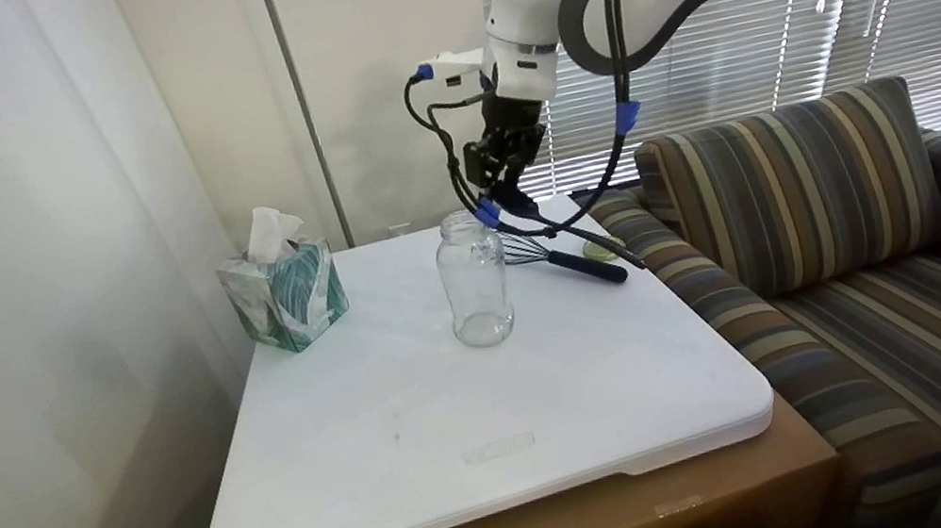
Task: Move the whisk to the right, remove the spoon from the cup and put it beside the whisk
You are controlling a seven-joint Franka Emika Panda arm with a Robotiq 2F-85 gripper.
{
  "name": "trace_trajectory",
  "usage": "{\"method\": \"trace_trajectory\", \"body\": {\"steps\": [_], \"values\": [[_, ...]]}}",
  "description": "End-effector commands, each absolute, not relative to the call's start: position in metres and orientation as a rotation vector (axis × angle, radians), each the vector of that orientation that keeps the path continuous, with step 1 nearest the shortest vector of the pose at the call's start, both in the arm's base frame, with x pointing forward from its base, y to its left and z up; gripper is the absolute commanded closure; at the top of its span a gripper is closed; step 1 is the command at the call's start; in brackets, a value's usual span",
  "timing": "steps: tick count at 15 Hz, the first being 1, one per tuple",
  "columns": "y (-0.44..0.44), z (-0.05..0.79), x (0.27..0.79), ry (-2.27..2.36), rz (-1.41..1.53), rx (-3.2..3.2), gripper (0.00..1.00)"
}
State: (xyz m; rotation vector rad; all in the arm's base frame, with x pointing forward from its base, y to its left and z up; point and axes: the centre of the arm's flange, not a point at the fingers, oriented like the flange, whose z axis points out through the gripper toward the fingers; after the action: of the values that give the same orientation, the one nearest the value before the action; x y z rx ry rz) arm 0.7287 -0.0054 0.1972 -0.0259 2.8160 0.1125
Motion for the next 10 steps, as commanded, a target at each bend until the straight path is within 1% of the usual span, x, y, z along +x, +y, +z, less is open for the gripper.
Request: {"method": "trace_trajectory", "body": {"steps": [1,10], "values": [[-0.026,0.185,0.740,2.846,0.176,-0.060,0.73],[-0.014,0.154,0.744,2.935,0.175,-0.086,0.73]]}}
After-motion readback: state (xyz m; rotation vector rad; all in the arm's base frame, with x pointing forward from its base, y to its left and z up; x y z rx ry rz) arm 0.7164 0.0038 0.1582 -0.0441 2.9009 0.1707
